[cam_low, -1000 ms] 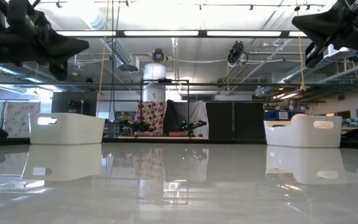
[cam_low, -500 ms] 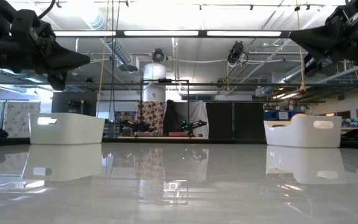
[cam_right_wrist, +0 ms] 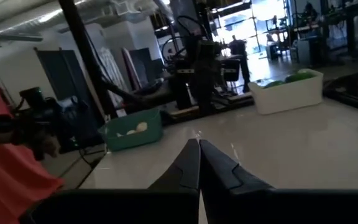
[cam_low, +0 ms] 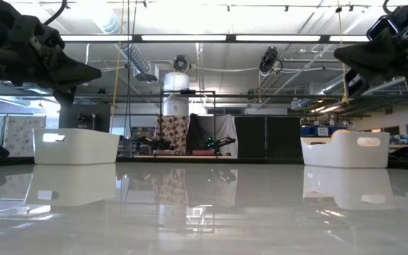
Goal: Sort produce into baskets
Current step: Return to Home Position
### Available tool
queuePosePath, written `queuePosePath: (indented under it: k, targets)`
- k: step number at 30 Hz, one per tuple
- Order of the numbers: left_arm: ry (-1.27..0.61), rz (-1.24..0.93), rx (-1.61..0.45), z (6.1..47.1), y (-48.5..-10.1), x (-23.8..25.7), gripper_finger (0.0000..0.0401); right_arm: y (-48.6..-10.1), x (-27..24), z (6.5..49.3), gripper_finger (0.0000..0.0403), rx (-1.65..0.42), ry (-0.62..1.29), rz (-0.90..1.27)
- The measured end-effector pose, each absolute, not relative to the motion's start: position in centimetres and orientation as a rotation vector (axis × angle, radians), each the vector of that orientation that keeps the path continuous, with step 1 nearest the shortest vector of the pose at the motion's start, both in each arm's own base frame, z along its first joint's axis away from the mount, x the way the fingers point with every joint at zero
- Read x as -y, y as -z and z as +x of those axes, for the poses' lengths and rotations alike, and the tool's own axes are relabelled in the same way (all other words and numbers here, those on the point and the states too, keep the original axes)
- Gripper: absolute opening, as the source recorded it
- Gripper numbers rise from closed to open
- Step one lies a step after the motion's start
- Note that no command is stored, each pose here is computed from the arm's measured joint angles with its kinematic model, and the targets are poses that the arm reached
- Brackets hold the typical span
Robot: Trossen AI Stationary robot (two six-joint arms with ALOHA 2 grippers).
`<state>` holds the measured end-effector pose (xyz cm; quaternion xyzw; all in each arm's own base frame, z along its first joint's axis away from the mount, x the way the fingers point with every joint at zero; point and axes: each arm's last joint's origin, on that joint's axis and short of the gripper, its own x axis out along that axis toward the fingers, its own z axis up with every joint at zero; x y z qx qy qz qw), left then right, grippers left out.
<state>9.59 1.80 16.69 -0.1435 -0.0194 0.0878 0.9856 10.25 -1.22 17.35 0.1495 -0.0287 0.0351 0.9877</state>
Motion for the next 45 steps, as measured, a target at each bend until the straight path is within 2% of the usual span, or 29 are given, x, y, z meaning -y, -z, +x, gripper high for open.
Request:
queuePosePath:
  k: [5, 9, 16, 45]
  targets:
    - [-0.197, -0.268, 0.037, 9.58, -16.65, -1.86, 0.0005, -17.55, 1.21, 10.23, 0.001, 0.076, -0.076, 0.327]
    - [-0.21, -0.208, 0.033, 9.58, -16.66, -1.89, 0.0005, -16.97, 1.22, 10.28, 0.0026, 0.017, -0.065, 0.339]
    - [-0.21, -0.421, 0.059, 9.57, -16.68, -1.9, 0.0005, -16.67, 1.22, 10.29, 0.0046, -0.014, -0.06, 0.347]
    - [-0.209, -0.421, 0.062, 9.58, -16.7, -1.9, 0.0006, -16.67, 1.23, 10.29, 0.0048, -0.013, -0.06, 0.346]
